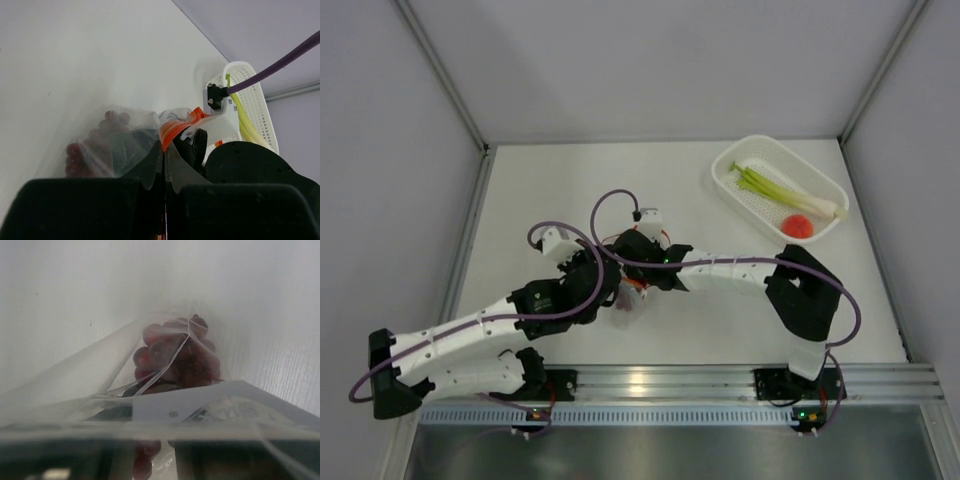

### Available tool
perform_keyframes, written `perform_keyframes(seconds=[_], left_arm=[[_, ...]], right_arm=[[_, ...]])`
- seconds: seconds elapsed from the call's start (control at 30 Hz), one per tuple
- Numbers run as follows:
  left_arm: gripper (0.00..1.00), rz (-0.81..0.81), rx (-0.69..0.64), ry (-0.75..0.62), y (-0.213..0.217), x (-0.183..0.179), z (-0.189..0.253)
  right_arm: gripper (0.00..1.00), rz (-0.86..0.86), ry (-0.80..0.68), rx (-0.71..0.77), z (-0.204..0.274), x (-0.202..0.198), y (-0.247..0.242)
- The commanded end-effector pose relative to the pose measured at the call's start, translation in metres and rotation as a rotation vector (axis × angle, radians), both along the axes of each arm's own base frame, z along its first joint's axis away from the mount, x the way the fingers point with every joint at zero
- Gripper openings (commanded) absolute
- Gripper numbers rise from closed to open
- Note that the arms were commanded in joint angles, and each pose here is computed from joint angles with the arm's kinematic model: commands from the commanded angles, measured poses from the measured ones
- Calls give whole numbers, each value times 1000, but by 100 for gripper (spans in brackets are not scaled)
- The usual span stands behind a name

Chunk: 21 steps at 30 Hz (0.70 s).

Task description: Open the zip-top bag and remove the fake food

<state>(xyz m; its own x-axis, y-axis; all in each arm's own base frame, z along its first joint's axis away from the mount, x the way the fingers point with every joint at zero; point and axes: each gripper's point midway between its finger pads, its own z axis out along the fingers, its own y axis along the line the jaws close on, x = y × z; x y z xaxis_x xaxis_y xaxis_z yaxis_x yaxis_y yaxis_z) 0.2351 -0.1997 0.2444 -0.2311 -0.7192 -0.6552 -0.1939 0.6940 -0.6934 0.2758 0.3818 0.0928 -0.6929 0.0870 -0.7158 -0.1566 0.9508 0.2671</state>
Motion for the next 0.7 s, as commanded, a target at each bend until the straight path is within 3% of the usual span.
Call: perform_keyframes(seconds=[0.0,0.2,0.67], left_arm=[[0,47,-12,-43,14,1,7],[0,55,33,-53,22,0,3],[0,21,77,-48,22,-2,3]], right_arm=[[32,-2,14,22,-11,0,8],[56,4,44,-15,-27,-5,3],[63,-38,103,-235,-84,1,-11]])
